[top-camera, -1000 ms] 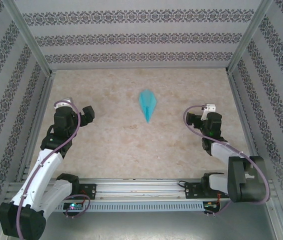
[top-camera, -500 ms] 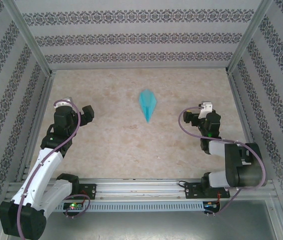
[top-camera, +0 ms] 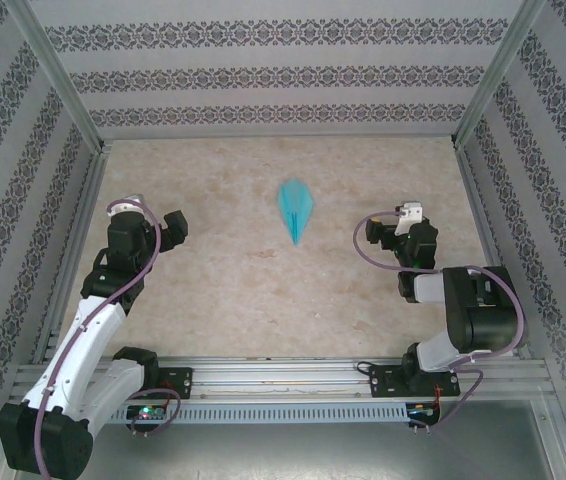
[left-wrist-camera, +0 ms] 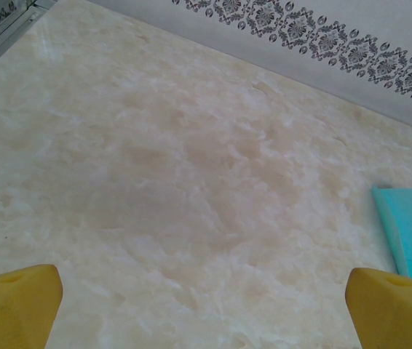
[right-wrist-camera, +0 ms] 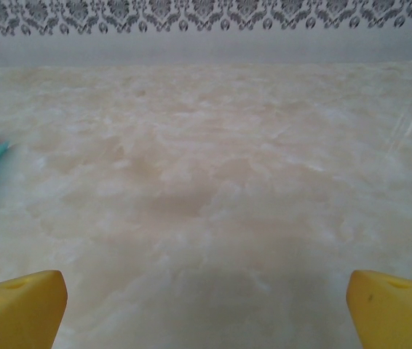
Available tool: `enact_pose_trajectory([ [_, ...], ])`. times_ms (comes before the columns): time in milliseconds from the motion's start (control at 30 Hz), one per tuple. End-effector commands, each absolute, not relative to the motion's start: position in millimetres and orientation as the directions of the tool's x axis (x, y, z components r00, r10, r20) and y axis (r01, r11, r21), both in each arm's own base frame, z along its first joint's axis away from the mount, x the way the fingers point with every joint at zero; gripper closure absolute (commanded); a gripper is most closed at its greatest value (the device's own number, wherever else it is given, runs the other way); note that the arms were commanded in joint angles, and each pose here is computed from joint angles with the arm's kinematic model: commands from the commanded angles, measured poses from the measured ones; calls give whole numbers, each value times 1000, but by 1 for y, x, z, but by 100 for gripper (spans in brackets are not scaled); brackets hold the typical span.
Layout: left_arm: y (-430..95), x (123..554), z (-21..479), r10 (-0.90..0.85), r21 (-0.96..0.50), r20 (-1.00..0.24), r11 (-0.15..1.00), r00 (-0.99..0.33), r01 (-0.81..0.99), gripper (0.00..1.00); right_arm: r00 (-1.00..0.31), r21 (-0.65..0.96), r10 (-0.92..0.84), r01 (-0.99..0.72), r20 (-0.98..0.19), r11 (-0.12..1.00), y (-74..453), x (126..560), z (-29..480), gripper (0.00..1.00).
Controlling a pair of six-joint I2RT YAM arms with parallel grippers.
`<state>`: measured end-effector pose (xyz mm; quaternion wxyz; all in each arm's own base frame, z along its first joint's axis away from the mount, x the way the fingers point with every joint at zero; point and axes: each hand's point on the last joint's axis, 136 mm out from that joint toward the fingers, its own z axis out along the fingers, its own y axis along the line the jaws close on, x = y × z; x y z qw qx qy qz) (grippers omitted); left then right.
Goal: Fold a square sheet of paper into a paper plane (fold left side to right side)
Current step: Reset both arms
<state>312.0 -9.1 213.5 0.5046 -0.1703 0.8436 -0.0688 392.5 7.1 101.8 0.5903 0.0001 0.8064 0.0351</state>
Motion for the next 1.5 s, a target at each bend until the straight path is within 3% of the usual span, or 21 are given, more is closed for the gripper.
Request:
enact_pose_trajectory([
  [0,-4,312,227,-347,-281,-846,936,-405,-213,0,-292,59,56,-3,-955,998,0,399,107,2],
  [233,-8,311,226,-339,-287,-848,940,-407,-186,0,-289,56,52,-6,-956,998,1,398,107,2],
  [633,16,296,204,-196,-103,-886,967,-420,-232,0,-290,53,49,-5,-956,999,1,398,107,2],
  [900,32,297,180,-182,-58,-901,950,-395,-307,0,-290,52,48,-5,-956,999,1,398,107,2],
  [1467,33,322,145,-88,40,-902,958,-422,-284,0,-290,48,45,-5,-956,999,2,398,107,2],
])
